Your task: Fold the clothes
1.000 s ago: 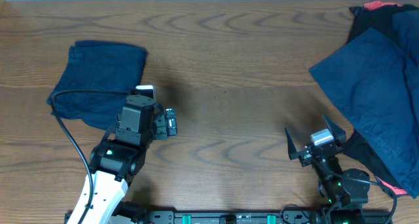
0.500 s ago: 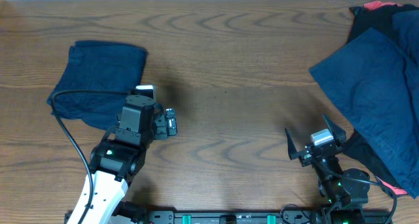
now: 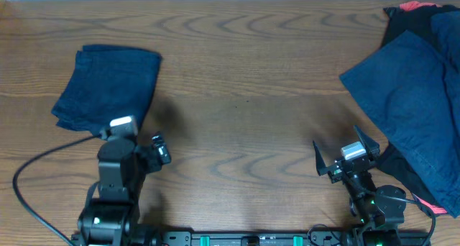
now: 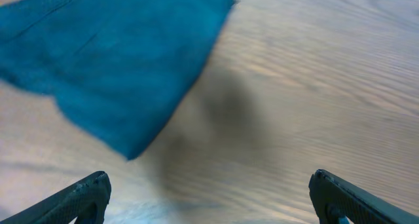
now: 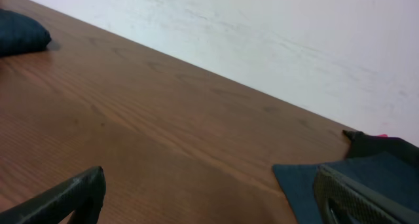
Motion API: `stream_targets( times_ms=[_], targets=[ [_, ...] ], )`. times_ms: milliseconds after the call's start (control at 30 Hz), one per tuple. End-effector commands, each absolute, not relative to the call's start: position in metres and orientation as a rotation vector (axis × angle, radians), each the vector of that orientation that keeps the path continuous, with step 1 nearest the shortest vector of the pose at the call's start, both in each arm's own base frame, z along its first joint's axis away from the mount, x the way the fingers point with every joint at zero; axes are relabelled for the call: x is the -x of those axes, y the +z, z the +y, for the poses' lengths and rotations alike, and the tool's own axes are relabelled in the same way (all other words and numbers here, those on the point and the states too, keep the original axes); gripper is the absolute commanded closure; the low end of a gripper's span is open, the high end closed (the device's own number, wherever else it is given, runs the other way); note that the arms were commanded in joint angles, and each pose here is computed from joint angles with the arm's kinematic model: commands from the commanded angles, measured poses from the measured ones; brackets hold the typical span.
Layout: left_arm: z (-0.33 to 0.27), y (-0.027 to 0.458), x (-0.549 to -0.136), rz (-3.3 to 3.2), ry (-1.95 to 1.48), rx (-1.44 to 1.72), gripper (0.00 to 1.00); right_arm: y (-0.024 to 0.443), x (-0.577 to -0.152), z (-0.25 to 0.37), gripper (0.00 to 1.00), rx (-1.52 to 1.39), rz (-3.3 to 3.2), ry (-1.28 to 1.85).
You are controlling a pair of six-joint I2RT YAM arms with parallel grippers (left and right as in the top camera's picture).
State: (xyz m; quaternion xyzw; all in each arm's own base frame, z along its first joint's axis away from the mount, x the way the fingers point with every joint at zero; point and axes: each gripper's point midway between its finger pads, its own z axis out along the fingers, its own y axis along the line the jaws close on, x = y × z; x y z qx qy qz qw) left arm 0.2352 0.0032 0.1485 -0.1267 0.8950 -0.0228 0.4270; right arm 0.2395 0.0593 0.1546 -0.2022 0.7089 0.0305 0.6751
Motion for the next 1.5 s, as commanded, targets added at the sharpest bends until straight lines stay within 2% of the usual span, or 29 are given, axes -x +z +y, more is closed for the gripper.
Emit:
stream_targets(
  times_ms=[0, 233, 500, 700, 967, 1467],
  targets=[
    [0.011, 0.135, -0.231, 2.211, -0.053, 0.344, 0.02, 0.155, -0.238, 0.065, 0.01, 0.485, 1.579, 0.077],
    [0.011, 0.135, -0.249, 1.960, -0.079, 0.290, 0.02, 0.155, -0.238, 0.065, 0.01, 0.485, 1.579, 0.077],
    [0.006, 0.156, -0.256, 1.639, -0.137, 0.236, 0.02, 0.155, -0.238, 0.065, 0.01, 0.485, 1.579, 0.077],
    [-0.005, 0.176, -0.253, 1.571, -0.044, 0.022, 0.02, 0.155, -0.238, 0.065, 0.01, 0.485, 1.579, 0.077],
    [-0.004, 0.137, -0.244, 1.726, -0.022, 0.007, 0.02, 0.155, -0.238, 0.065, 0.01, 0.485, 1.579, 0.077],
    [-0.004, 0.136, -0.244, 1.727, -0.022, 0.007, 0.02, 0.155, -0.238, 0.065, 0.01, 0.485, 1.579, 0.077]
  ],
)
